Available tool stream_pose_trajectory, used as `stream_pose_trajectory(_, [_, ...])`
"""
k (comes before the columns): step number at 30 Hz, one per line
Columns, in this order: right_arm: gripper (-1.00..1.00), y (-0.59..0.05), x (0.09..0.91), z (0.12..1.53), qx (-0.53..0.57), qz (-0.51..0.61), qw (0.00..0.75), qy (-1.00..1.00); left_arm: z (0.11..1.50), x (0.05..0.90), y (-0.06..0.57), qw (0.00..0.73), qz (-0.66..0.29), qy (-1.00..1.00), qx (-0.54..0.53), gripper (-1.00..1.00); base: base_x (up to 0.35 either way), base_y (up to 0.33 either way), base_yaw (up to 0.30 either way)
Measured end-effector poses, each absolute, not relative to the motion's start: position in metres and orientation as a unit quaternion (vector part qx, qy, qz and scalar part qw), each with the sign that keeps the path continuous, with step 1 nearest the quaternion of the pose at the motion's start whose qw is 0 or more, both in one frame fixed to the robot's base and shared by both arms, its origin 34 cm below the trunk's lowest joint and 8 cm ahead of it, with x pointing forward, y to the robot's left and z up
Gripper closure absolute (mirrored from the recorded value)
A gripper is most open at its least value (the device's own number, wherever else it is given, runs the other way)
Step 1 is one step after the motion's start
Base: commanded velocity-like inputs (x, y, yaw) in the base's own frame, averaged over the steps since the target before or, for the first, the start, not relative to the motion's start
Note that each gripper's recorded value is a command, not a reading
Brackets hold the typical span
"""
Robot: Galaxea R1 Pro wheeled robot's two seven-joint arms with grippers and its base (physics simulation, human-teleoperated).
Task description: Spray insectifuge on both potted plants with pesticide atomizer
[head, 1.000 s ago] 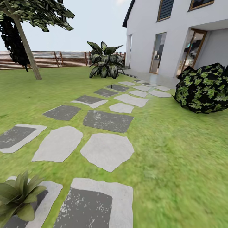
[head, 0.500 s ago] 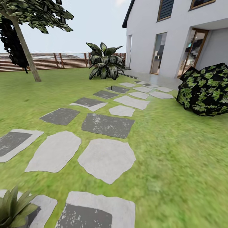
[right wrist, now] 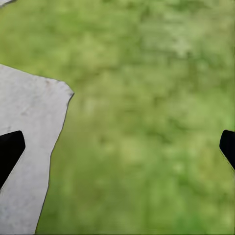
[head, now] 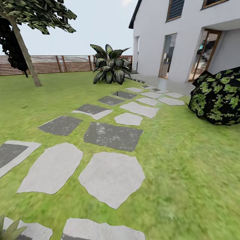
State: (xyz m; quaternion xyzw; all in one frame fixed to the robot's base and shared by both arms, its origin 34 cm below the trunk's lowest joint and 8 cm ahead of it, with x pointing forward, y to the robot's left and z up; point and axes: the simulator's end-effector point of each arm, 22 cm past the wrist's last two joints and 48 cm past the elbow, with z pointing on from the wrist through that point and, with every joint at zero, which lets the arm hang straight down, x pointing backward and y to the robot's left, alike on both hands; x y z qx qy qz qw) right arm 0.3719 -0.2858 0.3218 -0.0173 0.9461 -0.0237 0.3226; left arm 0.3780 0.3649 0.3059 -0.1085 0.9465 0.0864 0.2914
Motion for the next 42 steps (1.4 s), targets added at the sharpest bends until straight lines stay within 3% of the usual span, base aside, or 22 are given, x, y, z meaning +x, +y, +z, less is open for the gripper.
stream_pose_trajectory(42, [-1.0, -0.2845, 0.3681, 0.3187, -0.021, -0.022, 0.317, 0.948, 0.3025, 0.3734, 0.365, 0.285, 0.087, 0.948, -0.108, -1.0, 0.339, 0.022, 0.0])
